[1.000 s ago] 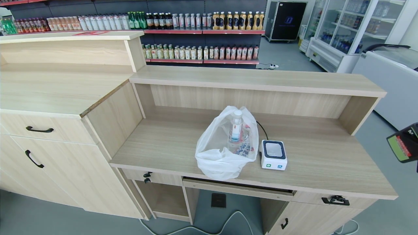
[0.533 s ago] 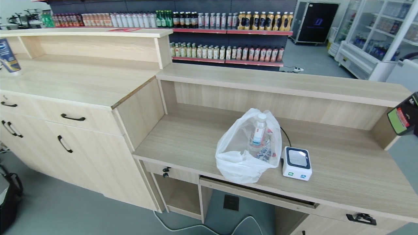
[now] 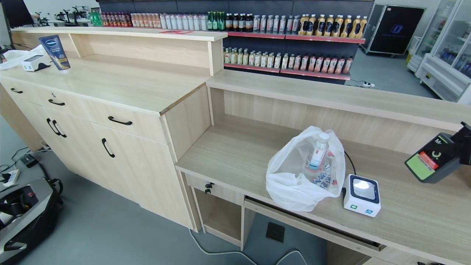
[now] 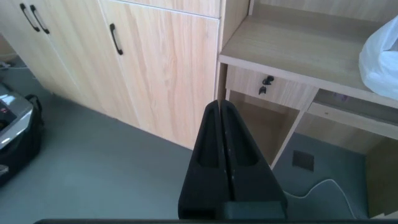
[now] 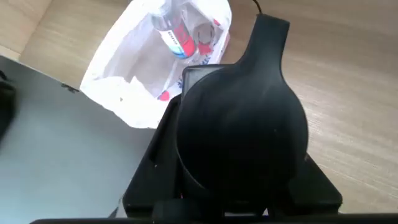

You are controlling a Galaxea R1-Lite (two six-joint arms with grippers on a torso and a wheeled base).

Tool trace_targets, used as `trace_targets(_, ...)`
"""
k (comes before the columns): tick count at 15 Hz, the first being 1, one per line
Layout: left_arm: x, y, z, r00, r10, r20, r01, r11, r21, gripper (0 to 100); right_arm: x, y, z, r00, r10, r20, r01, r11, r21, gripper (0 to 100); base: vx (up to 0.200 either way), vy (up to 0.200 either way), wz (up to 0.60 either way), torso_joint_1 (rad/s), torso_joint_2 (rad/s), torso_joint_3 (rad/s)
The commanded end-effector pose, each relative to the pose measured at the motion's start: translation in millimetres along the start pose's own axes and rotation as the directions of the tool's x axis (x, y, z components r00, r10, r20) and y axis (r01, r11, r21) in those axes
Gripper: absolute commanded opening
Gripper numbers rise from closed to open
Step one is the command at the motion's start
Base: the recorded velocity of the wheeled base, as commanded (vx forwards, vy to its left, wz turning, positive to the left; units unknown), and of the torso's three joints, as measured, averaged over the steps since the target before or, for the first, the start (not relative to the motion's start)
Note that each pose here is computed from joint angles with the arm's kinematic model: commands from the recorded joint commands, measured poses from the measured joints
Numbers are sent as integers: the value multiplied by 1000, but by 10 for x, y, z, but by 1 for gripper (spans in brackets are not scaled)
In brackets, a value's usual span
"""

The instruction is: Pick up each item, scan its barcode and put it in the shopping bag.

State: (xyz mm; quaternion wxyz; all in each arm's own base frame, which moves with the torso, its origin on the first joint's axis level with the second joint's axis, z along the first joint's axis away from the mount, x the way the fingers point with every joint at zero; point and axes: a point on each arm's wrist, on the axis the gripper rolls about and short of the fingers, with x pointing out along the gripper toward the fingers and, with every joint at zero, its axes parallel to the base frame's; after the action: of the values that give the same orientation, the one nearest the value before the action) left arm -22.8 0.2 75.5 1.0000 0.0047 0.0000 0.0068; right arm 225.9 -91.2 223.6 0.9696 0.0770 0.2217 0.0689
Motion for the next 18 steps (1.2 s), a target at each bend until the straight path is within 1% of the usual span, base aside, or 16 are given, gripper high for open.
trace_targets(1,0,0,0,1000,2,0,-2,1000,0,0,305,-309,-57,997,9,-72,-1,994,108,0,0,0,0,0,0,0)
trace_targets(3,0,0,0,1000,2,0,-2,1000,0,0,508,-460,-22,995,59,-80,-44,981,187,0,0,0,0,0,0,0)
trace_targets(4,0,0,0,1000,2,0,-2,1000,0,0,574,-507,-5,994,83,-77,-65,977,205,0,0,0,0,0,0,0)
trace_targets(5,0,0,0,1000,2,0,-2,1000,0,0,667,-570,3,990,117,-77,-98,971,218,0,0,0,0,0,0,0)
trace_targets(7,0,0,0,1000,2,0,-2,1000,0,0,850,-705,-36,986,141,-93,-117,966,232,0,0,0,0,0,0,0)
trace_targets(9,0,0,0,1000,2,0,-2,1000,0,0,959,-772,-47,980,173,-95,-146,960,240,0,0,0,0,0,0,0)
trace_targets(10,0,0,0,1000,2,0,-2,1000,0,0,1024,-864,-84,967,243,-80,-219,948,232,0,0,0,0,0,0,0)
trace_targets(12,0,0,0,1000,2,0,-2,1000,0,0,1125,-942,-161,951,300,-82,-286,947,148,0,0,0,0,0,0,0)
trace_targets(14,0,0,0,1000,2,0,-2,1000,0,0,1229,-1002,-263,945,311,-102,-304,949,80,0,0,0,0,0,0,0)
trace_targets(16,0,0,0,1000,2,0,-2,1000,0,0,1276,-1022,-348,938,327,-117,-321,945,66,0,0,0,0,0,0,0)
trace_targets(17,0,0,0,1000,2,0,-2,1000,0,0,1326,-1044,-406,926,359,-118,-353,933,66,0,0,0,0,0,0,0)
trace_targets(18,0,0,0,1000,2,0,-2,1000,0,0,1361,-1046,-417,923,366,-120,-360,930,66,0,0,0,0,0,0,0)
